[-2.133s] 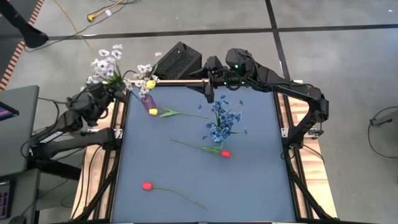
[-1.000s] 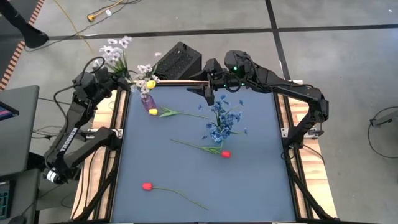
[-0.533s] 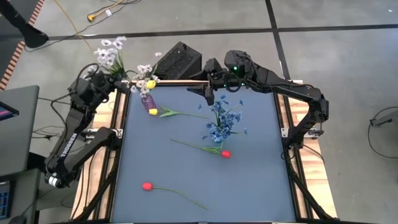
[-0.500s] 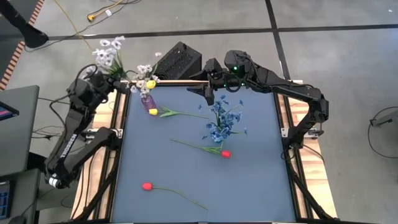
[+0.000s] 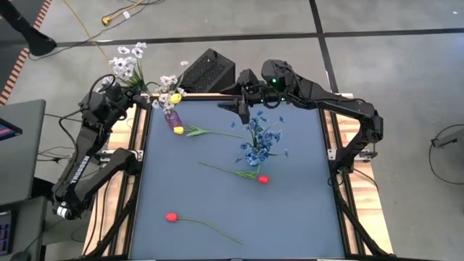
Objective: Sort flowers into vase by color
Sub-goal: Put the white flowers into the purple vase
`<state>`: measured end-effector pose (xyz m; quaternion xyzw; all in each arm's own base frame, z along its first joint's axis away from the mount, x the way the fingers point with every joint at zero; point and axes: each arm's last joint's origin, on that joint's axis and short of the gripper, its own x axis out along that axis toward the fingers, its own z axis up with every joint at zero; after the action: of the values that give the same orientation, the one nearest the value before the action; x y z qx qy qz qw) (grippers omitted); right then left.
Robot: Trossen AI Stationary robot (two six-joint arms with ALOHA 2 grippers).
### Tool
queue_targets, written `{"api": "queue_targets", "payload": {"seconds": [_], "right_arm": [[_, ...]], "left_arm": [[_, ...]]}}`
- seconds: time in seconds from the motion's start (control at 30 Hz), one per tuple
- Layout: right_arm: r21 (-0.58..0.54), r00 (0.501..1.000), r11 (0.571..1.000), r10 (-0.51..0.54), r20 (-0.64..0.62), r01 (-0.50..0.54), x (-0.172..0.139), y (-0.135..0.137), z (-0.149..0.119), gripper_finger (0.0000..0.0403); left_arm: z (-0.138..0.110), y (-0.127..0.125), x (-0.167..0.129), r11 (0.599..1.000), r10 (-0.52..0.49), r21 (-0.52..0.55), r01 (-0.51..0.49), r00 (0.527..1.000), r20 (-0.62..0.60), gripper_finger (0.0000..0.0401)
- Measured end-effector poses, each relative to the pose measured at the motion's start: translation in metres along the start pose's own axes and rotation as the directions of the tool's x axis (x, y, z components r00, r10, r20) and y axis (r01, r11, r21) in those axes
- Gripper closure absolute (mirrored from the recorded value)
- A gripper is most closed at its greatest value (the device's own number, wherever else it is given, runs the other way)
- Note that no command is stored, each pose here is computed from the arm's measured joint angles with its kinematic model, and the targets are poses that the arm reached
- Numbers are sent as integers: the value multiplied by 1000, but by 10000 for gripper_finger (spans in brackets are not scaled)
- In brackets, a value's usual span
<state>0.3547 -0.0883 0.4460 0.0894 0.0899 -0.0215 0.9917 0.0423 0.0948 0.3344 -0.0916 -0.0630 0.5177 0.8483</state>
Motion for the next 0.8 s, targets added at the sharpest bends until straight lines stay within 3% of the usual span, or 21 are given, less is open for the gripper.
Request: {"api": "queue_targets", "payload": {"seconds": [0.33, 0.8], "right_arm": [[0, 1000, 1000, 0, 0, 0, 0, 0, 0, 121], [-3, 1000, 1000, 2, 17, -2, 0, 0, 2, 121]], "left_arm": [[-22, 5, 1, 999, -2, -41, 2, 1000, 7, 401], [-29, 4, 10, 995, -94, 33, 97, 992, -86, 401]]}}
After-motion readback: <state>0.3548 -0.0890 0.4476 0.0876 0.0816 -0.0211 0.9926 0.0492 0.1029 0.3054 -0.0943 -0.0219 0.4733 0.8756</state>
